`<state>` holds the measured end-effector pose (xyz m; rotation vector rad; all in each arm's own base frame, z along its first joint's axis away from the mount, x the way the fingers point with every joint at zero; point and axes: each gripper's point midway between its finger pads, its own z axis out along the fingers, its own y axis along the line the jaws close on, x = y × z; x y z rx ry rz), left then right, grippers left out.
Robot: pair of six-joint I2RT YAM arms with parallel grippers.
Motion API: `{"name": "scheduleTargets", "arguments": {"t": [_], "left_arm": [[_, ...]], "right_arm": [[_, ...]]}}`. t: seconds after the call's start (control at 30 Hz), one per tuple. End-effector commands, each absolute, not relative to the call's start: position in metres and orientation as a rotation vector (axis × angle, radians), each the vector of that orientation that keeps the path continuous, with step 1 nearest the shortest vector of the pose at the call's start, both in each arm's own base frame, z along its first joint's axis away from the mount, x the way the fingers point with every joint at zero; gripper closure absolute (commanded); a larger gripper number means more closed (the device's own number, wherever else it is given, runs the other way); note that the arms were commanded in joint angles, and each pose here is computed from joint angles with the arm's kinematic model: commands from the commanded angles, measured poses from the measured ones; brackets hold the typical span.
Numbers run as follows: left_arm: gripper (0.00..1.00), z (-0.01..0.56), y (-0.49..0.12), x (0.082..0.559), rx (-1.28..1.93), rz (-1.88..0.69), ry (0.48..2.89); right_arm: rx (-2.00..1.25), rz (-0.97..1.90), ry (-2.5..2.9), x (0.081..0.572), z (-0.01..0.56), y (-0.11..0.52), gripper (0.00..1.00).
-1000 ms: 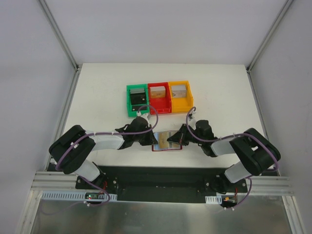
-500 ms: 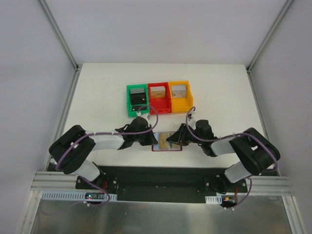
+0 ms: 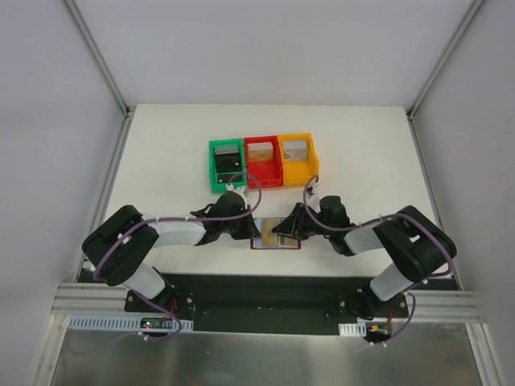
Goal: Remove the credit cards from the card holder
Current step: Remove the credit card from the card holder.
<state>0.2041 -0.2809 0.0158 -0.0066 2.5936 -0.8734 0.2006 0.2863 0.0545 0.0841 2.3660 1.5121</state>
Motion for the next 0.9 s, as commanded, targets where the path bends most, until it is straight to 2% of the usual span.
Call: {"name": "scheduleTargets", "arguments": {"t": [0.0, 0.53, 0.87], "left_arm": [[1.0, -0.008, -0.265, 0.197, -0.002, -0.756, 2.674], [1.0, -0.006, -0.272, 0.195, 0.019, -0.784, 2.671], [1.0, -0.013, -0.26, 0.193, -0.01, -0.727, 2.677]], "right_arm": [[0.008, 1.585, 2.292, 0.206, 0.074, 0.3, 0.67], [-0.022, 1.614, 2.301, 0.205, 0.076, 0.315, 0.67], [-0.002, 1.612, 2.267, 0.206, 0.084, 0.307, 0.75]]}}
